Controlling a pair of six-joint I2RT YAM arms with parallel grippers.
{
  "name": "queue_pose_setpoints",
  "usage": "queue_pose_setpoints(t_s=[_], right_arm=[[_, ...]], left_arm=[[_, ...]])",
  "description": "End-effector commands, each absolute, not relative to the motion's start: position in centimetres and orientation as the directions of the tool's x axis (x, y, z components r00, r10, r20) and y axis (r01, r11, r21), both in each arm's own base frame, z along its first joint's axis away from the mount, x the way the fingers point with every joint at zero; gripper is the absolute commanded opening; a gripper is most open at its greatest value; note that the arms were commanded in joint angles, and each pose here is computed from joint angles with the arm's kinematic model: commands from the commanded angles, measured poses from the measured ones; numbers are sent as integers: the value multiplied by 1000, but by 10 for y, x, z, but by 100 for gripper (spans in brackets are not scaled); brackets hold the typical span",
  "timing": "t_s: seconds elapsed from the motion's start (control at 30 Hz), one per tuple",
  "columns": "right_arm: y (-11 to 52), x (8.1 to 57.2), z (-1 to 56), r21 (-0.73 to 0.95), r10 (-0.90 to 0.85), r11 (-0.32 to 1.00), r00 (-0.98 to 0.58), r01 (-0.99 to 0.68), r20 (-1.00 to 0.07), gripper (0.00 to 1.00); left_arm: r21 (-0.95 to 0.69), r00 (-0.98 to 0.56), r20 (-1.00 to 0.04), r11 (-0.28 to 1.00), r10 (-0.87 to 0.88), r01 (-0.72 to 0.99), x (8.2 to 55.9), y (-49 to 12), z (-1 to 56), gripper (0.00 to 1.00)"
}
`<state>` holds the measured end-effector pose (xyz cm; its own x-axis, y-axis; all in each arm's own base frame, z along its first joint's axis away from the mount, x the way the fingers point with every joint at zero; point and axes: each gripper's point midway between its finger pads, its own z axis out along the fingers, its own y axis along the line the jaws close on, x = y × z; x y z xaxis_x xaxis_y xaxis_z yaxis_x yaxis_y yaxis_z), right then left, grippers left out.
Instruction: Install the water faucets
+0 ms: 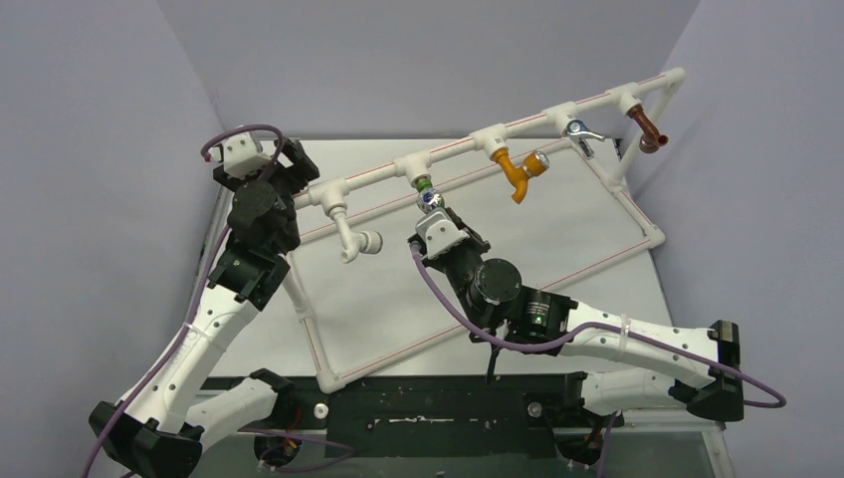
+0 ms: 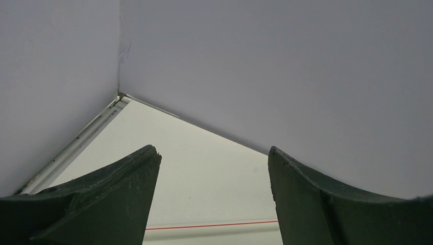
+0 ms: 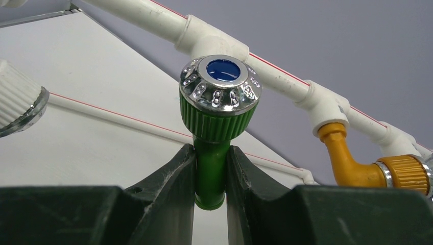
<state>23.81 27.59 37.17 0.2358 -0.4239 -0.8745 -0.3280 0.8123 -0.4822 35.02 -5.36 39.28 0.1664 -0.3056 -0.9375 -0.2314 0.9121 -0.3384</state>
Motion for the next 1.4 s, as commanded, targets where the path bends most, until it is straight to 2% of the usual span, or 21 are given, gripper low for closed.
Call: queue_pose_setpoints(t_s=[0.0,0.57,1.37], right_arm=[[284,244,394,-395,-322,853,252,-341,-913,0],[302,245,394,-288,-208,872,233,-395,-950,0],[285,255,409,68,159,889,165,-453,-973,0]], left_arm=[[-80,-163,-978,955,-130,-285,340,-56,291,75],[-74,-174,-977,965,-120,-250,339,-65,288,75],[-69,-175,-978,968,-113,-241,338,-68,288,75]])
